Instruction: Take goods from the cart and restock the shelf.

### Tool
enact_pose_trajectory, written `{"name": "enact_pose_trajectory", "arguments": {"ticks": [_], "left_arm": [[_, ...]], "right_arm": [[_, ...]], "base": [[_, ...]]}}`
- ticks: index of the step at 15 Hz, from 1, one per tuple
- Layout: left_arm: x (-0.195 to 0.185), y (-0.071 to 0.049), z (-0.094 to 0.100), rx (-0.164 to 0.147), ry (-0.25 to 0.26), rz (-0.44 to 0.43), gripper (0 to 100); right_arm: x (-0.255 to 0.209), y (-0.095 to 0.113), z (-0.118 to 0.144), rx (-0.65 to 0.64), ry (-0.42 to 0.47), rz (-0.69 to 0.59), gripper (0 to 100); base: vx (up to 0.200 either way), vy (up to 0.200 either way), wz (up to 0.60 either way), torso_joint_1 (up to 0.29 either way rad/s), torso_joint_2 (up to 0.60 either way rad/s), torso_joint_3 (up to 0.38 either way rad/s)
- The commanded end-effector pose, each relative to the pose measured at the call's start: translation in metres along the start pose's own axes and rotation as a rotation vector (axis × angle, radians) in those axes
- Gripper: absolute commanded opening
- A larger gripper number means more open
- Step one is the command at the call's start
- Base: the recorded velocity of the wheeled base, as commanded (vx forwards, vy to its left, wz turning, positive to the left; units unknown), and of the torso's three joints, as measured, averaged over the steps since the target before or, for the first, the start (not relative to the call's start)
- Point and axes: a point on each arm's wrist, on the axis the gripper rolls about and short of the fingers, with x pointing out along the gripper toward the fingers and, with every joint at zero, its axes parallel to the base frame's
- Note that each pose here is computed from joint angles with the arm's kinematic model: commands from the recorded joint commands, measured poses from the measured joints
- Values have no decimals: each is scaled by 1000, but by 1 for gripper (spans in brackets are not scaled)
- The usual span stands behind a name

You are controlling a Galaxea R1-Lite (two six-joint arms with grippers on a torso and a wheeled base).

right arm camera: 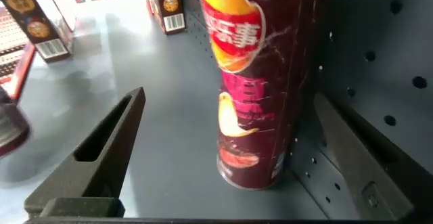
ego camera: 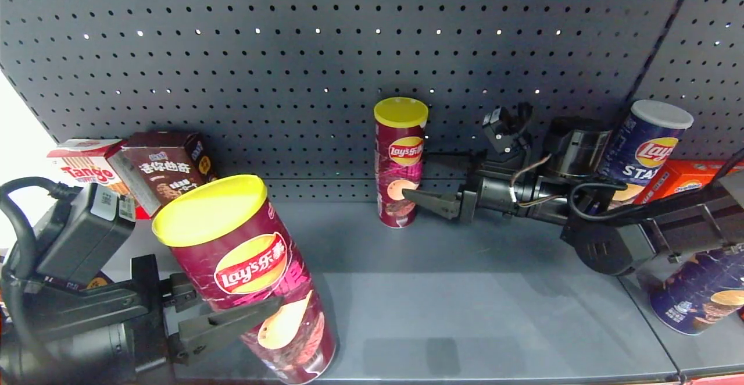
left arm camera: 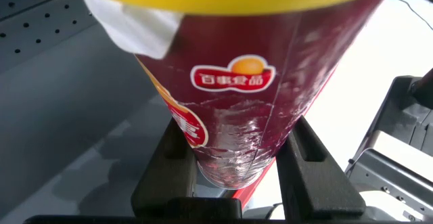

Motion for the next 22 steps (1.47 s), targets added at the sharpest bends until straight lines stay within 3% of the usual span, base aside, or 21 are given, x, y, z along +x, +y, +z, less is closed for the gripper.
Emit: {"name": "enact_pose_trajectory", "arguments": {"ticks": [1, 10, 22], "left_arm": [[0, 0, -1, -1, 3, 1, 0], [0, 0, -3, -11, 11, 0, 0], [0, 0, -5, -14, 16, 3, 0]], "right_arm": [[8, -5, -13, 14, 16, 4, 100], [19, -9, -40, 34, 34, 35, 100], [45, -11, -51, 34, 25, 69, 100]], "base": [[0, 0, 0, 0, 0, 0], [0, 0, 0, 0, 0, 0], [0, 0, 0, 0, 0, 0]]}}
